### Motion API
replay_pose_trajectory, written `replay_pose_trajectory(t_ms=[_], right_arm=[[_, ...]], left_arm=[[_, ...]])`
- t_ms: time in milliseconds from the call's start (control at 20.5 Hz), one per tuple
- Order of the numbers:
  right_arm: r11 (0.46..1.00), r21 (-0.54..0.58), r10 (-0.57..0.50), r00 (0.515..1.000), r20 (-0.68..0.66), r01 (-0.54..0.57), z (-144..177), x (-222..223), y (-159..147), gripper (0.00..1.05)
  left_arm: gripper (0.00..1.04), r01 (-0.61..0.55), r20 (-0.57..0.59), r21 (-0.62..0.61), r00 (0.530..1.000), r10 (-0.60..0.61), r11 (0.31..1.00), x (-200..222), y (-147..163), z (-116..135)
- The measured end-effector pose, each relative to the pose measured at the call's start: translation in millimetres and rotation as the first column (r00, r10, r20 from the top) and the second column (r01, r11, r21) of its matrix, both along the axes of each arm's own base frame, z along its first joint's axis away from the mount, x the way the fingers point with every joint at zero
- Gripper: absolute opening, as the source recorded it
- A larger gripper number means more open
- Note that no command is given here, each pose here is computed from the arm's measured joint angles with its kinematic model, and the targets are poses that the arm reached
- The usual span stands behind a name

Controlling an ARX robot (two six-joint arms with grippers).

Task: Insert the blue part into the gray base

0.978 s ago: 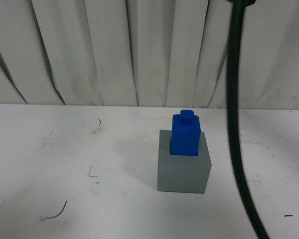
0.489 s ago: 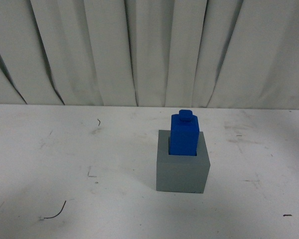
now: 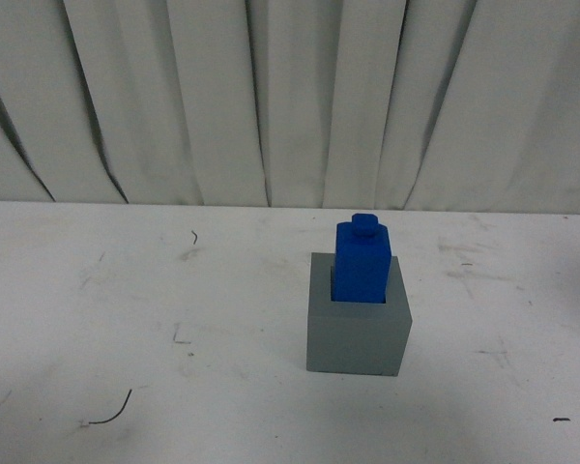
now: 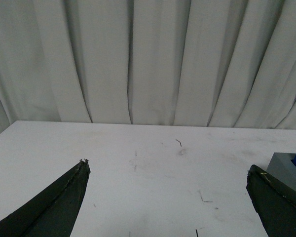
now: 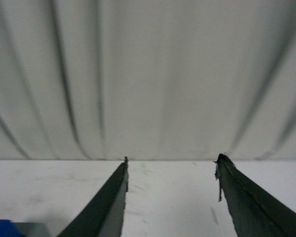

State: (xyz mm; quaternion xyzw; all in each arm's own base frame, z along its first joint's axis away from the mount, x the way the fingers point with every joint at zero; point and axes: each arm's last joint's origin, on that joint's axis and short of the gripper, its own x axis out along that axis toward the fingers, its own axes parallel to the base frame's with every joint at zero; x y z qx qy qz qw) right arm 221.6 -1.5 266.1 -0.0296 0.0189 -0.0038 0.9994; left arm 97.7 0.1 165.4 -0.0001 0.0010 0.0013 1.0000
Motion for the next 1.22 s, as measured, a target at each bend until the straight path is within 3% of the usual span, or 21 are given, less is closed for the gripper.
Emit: replay_pose_trajectory(t_ms=[489,831,1222], right_arm=[[0.999,0.036,0.007,0.997,0.07,-0.01,-19,-37,2,0.25],[0.999,0.041,0.008,1.0,0.03,-0.009,-43,-48,1,0.01],[0.999,0.044,0.007,0.999,0.04,-0.009,-65,-71,1,0.02]], left_arm=[[0.98,0.005,0.001,0.0,1.0,-0.005,1.0,0,0,0],[0.98,0.003,-0.001,0.0,1.0,-0.003,1.0,0,0,0],[0.98,0.003,0.0,0.0,1.0,-0.003,1.0,0,0,0]])
